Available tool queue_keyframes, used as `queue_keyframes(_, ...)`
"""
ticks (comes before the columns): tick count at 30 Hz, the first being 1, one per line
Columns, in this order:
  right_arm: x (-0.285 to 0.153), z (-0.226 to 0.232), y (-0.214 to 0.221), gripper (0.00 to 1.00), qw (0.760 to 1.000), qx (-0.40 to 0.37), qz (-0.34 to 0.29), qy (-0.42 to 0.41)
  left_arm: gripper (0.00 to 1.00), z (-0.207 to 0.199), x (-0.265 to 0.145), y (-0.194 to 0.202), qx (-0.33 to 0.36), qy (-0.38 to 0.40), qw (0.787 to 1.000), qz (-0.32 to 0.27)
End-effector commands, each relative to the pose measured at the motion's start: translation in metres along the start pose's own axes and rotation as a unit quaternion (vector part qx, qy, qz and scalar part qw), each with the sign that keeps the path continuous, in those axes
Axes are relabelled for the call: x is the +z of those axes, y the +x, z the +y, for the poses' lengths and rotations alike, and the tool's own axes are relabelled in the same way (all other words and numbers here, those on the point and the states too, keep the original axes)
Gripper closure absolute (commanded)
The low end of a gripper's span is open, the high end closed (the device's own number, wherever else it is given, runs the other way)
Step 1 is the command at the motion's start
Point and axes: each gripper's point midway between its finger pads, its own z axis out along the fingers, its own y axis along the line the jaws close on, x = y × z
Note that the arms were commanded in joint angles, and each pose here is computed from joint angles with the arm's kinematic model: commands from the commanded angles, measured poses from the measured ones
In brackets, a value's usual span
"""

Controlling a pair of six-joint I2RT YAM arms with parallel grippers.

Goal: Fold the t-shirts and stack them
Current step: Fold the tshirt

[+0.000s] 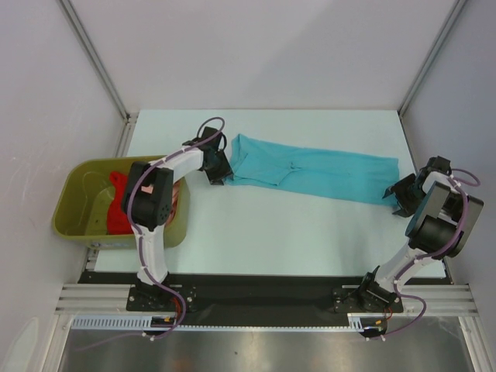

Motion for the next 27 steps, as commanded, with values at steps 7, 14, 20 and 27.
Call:
queue_keyframes(7,0.017,-0.009,-0.007,0.5,1.0,-0.005,-0.006,0.02,0.67,-0.016,0.003,-0.04,0.001,0.014,0.998,-0.056)
queue_keyframes(14,0.028,-0.019,0.006,0.81,0.999,0.026,-0.005,0.036,0.89,-0.026,0.006,-0.058,0.008,0.024,0.997,-0.08)
queue_keyframes(20,0.028,-0.023,0.034,1.0,0.998,0.041,0.015,0.051,0.99,-0.038,0.012,-0.088,0.022,0.024,0.993,-0.115)
queue_keyframes(27,-0.016,-0.018,0.108,1.0,0.994,0.086,0.021,0.063,1.0,-0.06,0.026,-0.13,0.026,0.049,0.986,-0.155)
